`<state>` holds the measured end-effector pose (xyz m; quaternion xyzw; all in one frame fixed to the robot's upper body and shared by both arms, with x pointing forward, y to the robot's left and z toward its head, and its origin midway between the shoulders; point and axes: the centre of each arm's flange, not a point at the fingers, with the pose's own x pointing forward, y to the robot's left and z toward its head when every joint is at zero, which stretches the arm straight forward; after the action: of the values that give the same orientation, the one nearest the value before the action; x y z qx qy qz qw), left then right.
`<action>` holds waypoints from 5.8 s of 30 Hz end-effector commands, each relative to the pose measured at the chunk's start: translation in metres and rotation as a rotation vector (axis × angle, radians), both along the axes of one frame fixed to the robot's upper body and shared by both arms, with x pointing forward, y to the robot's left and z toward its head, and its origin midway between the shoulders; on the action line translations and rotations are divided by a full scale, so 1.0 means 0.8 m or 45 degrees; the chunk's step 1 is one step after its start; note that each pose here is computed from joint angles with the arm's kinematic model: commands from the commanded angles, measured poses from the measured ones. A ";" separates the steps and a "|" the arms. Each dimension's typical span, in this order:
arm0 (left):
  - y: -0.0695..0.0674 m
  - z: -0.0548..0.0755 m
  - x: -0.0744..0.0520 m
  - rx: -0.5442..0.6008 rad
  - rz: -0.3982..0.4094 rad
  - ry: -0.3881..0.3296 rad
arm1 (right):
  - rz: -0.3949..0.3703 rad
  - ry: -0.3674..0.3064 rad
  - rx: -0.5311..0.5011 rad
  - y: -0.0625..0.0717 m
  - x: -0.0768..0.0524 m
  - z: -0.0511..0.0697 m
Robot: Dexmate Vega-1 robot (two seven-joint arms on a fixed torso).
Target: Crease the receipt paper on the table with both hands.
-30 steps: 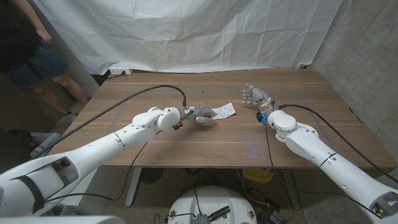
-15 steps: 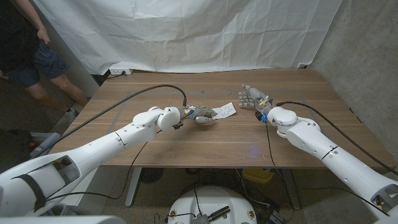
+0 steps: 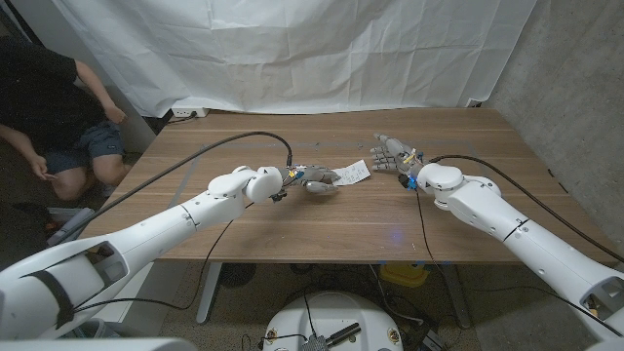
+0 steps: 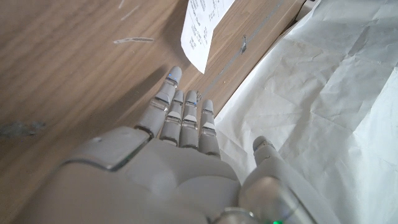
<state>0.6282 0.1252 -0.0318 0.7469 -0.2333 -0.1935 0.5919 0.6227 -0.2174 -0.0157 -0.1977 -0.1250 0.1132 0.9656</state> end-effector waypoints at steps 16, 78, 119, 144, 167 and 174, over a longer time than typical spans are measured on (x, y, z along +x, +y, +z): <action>0.002 0.001 0.004 -0.002 -0.012 -0.002 | 0.180 0.115 -0.040 0.009 0.014 0.003; 0.002 -0.002 -0.007 -0.014 -0.010 -0.032 | 0.270 0.152 -0.024 0.013 0.002 -0.001; 0.048 -0.008 -0.020 -0.043 0.097 -0.046 | 0.198 0.125 -0.095 0.029 0.003 0.013; 0.023 -0.017 -0.006 0.104 0.051 -0.024 | 0.166 0.107 -0.065 0.022 -0.008 0.010; 0.011 -0.017 -0.008 0.115 0.115 -0.008 | 0.083 0.305 -0.010 0.014 -0.008 0.002; 0.009 -0.016 -0.006 0.115 0.118 -0.007 | 0.164 0.377 0.020 0.015 -0.004 -0.006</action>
<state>0.6220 0.1362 -0.0431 0.7825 -0.1968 -0.1740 0.5645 0.6172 -0.2051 -0.0111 -0.1890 -0.0369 0.1739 0.9658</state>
